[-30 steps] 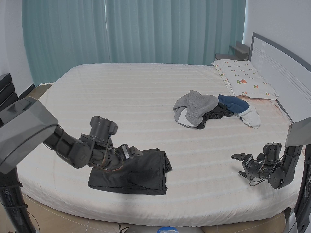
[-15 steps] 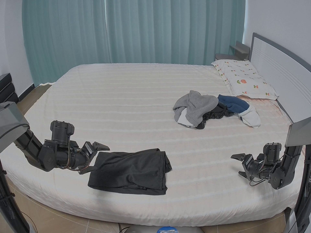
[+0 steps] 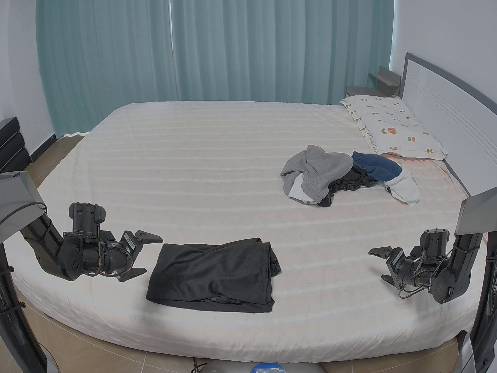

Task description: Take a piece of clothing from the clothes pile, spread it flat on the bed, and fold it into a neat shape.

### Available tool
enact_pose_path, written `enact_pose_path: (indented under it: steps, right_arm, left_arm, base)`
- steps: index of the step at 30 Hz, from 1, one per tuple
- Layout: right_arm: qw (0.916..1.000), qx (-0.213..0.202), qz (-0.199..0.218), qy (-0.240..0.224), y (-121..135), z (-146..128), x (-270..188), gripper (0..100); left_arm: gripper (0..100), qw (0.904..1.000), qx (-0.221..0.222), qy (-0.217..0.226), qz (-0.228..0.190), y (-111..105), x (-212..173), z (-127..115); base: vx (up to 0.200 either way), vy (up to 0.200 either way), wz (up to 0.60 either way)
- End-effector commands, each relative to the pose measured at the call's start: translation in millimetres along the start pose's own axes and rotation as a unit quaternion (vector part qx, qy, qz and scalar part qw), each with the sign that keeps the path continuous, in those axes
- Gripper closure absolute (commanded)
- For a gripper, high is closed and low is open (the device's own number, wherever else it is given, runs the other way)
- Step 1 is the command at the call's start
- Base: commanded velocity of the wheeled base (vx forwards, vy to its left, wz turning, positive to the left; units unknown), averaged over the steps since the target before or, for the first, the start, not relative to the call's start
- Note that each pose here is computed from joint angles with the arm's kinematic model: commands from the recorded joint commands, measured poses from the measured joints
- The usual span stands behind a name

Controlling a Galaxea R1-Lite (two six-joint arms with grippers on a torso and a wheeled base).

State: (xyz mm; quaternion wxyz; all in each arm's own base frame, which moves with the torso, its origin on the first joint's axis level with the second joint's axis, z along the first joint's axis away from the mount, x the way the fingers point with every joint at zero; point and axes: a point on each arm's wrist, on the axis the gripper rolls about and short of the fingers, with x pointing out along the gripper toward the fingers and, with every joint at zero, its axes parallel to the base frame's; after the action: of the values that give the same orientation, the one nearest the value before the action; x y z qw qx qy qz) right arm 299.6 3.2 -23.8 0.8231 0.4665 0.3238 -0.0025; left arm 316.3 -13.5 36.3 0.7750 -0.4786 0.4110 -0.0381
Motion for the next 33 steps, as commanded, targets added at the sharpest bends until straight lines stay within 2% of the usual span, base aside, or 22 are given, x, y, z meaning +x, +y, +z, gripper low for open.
enact_pose_path:
  steps: [1, 12, 20, 26, 29, 33]
  right_arm:
    - [1.0000, 0.000, -0.001, 0.001, -1, 0, 1, 0]
    - [0.9999, -0.008, 0.015, 0.000, 7, 0, 8, 0]
    - [0.9976, -0.040, 0.047, 0.031, 34, -25, 16, 0]
    - [0.9958, -0.056, 0.059, 0.043, 42, -35, 14, 0]
    - [0.9950, -0.062, 0.065, 0.046, 44, -39, 15, 0]
    - [0.9901, -0.107, 0.054, 0.072, 40, -56, 12, 0]
  left_arm:
    - [0, 0.9999, -0.007, 0.007, 0.011, 7, 5, -2]
    - [0, 0.9999, -0.008, 0.007, 0.012, 8, 5, -2]
    - [0, 0.9999, -0.007, 0.006, 0.013, 8, 6, -2]
    - [0, 0.9999, -0.007, 0.007, 0.014, 8, 7, -2]
    - [0, 0.9998, -0.006, 0.008, 0.014, 8, 8, -3]
    - [0, 0.9998, -0.005, 0.005, 0.019, 9, 9, -3]
  base:
    - [0.000, 0.200, 0.00]
    - [0.000, 0.200, 0.00]
    - [0.000, 0.200, 0.00]
    - [0.000, 0.200, 0.00]
    - [0.000, 0.000, 0.00]
    - [0.000, 0.000, 0.00]
